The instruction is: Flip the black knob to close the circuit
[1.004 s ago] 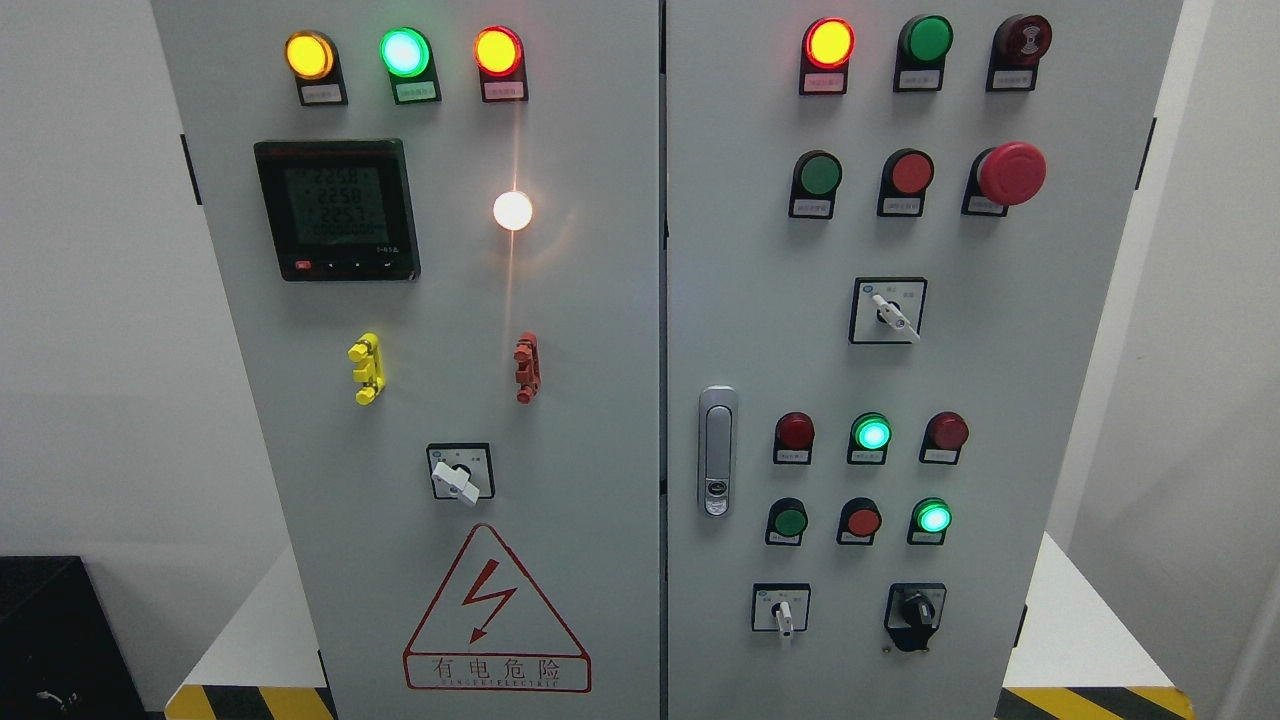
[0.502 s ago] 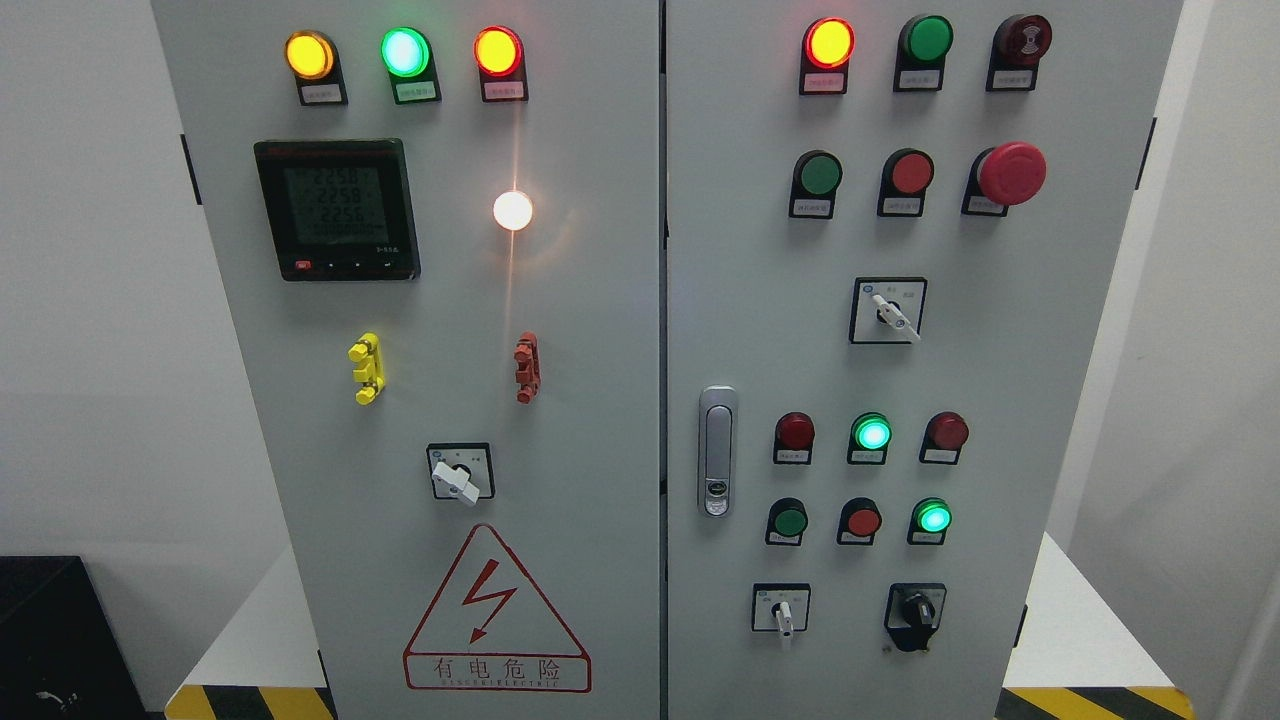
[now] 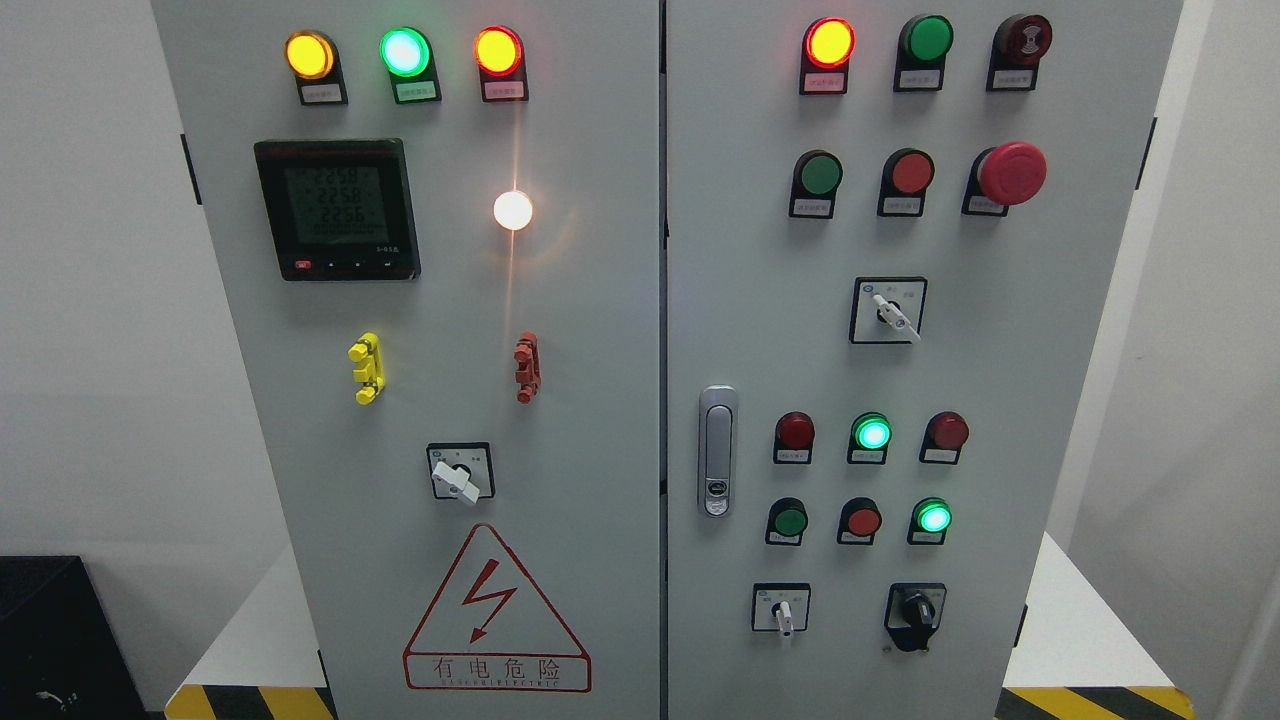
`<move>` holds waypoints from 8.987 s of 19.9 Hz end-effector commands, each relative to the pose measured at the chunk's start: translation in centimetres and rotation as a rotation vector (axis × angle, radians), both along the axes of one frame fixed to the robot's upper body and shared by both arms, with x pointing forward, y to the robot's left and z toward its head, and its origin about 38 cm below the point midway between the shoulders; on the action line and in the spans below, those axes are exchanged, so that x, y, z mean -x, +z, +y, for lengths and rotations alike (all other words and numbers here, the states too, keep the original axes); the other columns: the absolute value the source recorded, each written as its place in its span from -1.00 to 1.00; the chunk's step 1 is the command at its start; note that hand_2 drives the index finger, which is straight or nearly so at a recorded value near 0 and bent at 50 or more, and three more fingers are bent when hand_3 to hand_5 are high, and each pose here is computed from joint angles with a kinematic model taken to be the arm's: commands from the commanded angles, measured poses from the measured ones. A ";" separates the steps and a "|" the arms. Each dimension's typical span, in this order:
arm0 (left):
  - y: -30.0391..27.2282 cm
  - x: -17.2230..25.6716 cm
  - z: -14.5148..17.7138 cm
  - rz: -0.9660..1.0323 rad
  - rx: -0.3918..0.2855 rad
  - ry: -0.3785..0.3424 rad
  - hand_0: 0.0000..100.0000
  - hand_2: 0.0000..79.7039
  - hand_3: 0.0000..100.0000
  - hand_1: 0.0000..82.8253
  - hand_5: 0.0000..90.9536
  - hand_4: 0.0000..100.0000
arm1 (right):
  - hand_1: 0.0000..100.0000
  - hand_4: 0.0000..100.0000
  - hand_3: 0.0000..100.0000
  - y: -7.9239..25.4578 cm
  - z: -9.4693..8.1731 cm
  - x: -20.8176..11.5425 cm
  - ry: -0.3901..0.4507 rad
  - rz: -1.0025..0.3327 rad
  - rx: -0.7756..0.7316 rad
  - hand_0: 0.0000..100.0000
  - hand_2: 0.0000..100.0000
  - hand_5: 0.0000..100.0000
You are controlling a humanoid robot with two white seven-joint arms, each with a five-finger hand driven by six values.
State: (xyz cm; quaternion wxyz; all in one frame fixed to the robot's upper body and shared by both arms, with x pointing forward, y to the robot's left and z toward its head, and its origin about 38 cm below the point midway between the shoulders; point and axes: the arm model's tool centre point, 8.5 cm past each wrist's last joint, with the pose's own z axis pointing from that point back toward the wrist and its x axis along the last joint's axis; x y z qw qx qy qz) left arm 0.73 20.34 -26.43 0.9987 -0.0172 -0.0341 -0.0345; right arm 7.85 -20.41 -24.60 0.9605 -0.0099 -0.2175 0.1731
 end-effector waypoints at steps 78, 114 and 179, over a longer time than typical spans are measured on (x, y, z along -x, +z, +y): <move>0.0 0.6 0.0 -0.002 0.002 0.002 -0.76 -1.00 -1.00 0.34 -1.00 -1.00 | -0.89 0.79 1.00 39.5 -5.5 -33.4 0.100 -0.972 0.862 -1.00 0.76 0.91; 0.0 0.6 0.0 -0.002 0.002 0.002 -0.76 -1.00 -1.00 0.34 -1.00 -1.00 | -0.88 0.79 1.00 41.9 -8.7 -34.6 0.064 -0.946 0.926 -1.00 0.75 0.91; 0.0 0.6 0.0 -0.002 0.002 0.002 -0.76 -1.00 -1.00 0.34 -1.00 -1.00 | -0.88 0.78 1.00 41.8 -6.1 -34.8 0.137 -0.990 0.914 -1.00 0.74 0.89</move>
